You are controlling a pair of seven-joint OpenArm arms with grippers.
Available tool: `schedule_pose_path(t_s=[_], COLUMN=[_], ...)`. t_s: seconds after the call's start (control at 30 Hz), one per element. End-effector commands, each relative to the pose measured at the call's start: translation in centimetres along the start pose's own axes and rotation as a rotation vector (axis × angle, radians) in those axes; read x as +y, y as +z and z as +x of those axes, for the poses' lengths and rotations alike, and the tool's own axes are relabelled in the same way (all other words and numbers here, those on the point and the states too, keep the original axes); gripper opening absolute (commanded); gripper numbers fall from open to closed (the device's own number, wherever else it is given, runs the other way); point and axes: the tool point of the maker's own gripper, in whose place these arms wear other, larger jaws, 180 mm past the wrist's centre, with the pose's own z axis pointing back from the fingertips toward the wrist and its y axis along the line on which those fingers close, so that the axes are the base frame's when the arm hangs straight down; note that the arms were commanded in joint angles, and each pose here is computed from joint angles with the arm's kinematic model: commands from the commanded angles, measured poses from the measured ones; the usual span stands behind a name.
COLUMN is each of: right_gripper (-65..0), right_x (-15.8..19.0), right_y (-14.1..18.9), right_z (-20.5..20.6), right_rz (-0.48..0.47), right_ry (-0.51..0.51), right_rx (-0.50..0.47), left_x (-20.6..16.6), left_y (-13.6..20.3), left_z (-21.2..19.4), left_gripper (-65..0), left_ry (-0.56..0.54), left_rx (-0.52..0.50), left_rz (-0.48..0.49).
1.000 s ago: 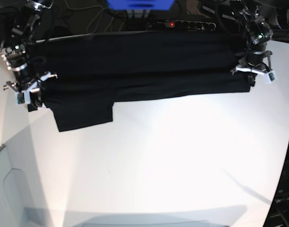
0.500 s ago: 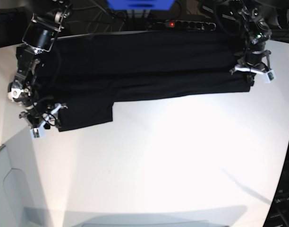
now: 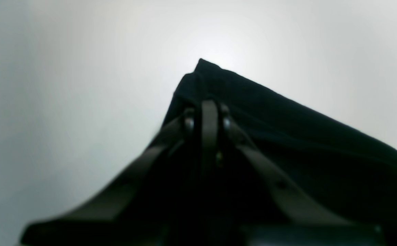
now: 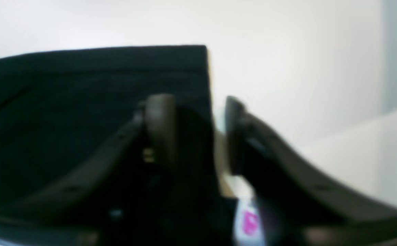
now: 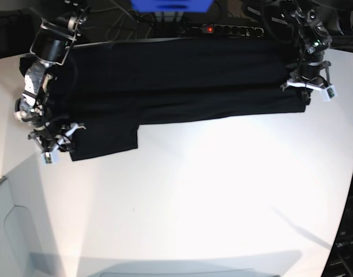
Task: Fold the T-shirt properly
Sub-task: 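Grasp the strip end with the right gripper and pull it taut toward the left gripper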
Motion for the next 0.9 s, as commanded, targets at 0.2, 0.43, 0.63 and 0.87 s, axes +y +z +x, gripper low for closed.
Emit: schedule_pose_path(t_s=[0.2,0.43,0.63,0.87], right_gripper=[-65.0,-65.0,-65.0,-65.0], right_x=[-0.5,0.3,2.0,0.1], right_y=[0.9,5.9,11.2,15.4], right_z=[0.8,5.0,5.9,4.0], right_rz=[-0.025,-0.11,-0.172,-0.292], right_ry=[0.06,0.19,0.3,0.259], right_rx=[0.015,-0.133,-0.208,-0.199], left_x=[0.1,0.0,-0.1,0.0], left_y=[0.1,0.1,0.1,0.2], left_z=[1.6,1.6,1.6,2.1], left_gripper=[-65.0,-65.0,-65.0,-65.0], left_ry=[-0.011,-0.012,-0.011,-0.019], left_rx=[-0.047,-0.047,-0.049,-0.058], left_rz=[-0.001,-0.004,-0.005,-0.004])
